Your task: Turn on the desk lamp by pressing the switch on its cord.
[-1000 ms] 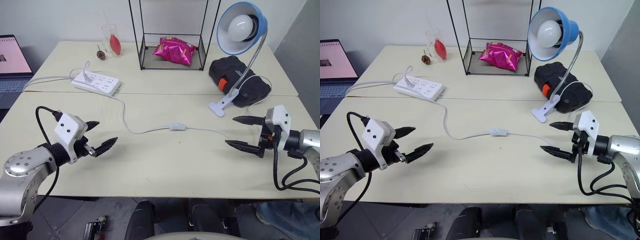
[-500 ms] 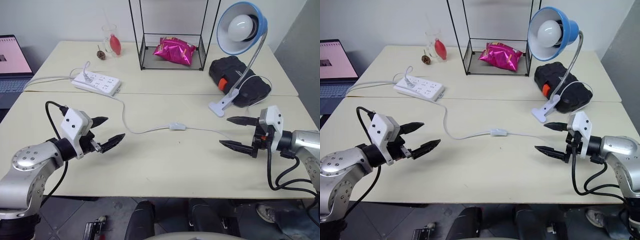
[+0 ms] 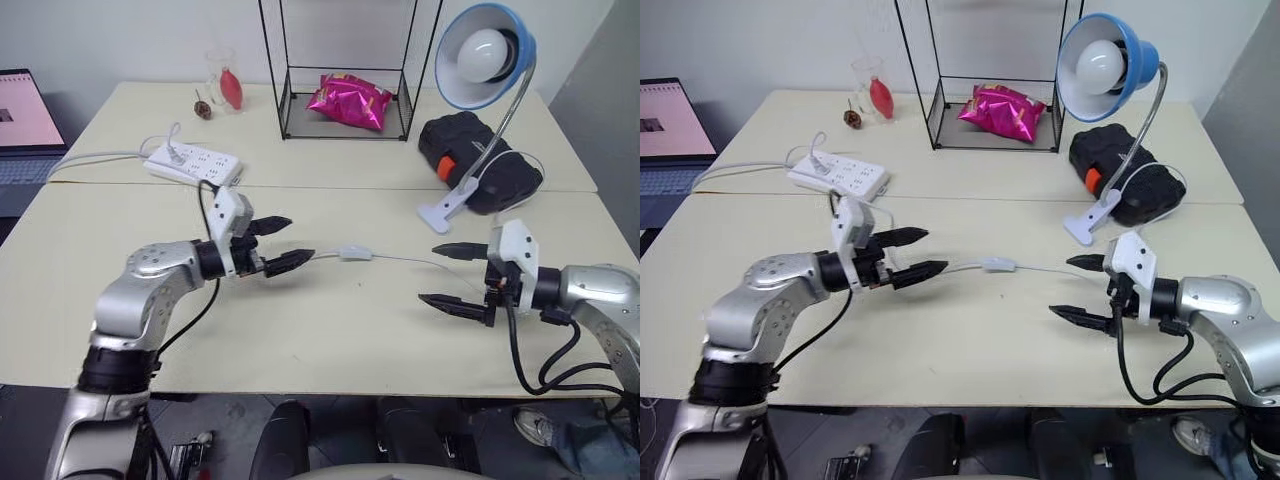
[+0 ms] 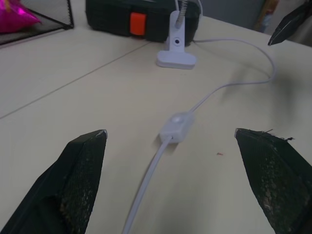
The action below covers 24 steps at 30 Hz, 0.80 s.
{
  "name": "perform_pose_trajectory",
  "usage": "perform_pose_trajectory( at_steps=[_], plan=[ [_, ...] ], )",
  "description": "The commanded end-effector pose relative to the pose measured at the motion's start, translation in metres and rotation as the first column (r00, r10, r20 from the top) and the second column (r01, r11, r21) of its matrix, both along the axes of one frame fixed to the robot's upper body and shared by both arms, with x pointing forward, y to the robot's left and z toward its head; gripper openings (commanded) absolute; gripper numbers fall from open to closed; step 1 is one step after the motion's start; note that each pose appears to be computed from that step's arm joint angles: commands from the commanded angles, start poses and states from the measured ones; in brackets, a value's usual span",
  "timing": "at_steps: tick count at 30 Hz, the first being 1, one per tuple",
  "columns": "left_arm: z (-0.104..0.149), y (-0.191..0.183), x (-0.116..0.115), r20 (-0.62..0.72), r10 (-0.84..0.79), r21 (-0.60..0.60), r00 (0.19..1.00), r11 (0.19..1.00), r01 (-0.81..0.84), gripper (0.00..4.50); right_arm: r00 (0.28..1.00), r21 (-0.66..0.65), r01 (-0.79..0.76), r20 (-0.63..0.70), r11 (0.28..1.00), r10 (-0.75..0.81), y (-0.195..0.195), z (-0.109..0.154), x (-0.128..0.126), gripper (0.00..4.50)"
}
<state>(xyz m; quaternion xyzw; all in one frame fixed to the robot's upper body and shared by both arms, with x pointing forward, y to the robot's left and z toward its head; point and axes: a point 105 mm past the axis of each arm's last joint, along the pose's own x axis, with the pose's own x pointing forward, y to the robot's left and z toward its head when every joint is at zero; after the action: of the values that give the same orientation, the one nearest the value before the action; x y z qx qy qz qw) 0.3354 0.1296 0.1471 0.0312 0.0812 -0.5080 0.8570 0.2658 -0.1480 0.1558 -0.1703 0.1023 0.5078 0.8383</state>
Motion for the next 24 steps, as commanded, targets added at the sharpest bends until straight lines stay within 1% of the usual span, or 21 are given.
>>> perform_pose_trajectory(
  at_steps=[1,5,8,11,17,21,24],
  plan=[
    [-0.011,-0.009,0.014,-0.033,-0.054,0.029,0.998,0.998,0.055,4.36,1.0,0.02,-0.005,0.024,1.0,0.005,0.015,0.016,-0.006,4.5],
    [-0.019,-0.022,0.024,-0.049,-0.107,0.063,0.993,0.992,0.11,4.36,1.0,0.021,-0.011,0.018,1.0,0.011,0.023,0.019,-0.012,4.5],
    [-0.028,-0.03,0.034,-0.055,-0.115,0.1,0.992,0.988,0.12,4.36,1.0,0.018,-0.003,0.016,1.0,0.003,0.026,0.018,-0.014,4.5],
    [-0.034,-0.036,0.04,-0.084,-0.115,0.087,0.99,0.989,0.122,4.36,1.0,0.015,0.006,0.016,1.0,-0.006,0.027,0.018,-0.017,4.5],
    [-0.042,-0.052,0.04,-0.173,-0.174,0.042,0.969,0.982,0.184,4.36,1.0,0.013,0.023,0.015,1.0,-0.023,0.028,0.019,-0.02,4.5],
    [-0.041,-0.057,0.042,-0.198,-0.189,0.027,0.962,0.98,0.198,4.36,1.0,0.012,0.027,0.015,1.0,-0.027,0.028,0.021,-0.021,4.5],
    [-0.044,-0.058,0.04,-0.21,-0.208,0.036,0.955,0.975,0.221,4.36,0.999,0.011,0.029,0.015,1.0,-0.029,0.028,0.022,-0.021,4.5]
  ],
)
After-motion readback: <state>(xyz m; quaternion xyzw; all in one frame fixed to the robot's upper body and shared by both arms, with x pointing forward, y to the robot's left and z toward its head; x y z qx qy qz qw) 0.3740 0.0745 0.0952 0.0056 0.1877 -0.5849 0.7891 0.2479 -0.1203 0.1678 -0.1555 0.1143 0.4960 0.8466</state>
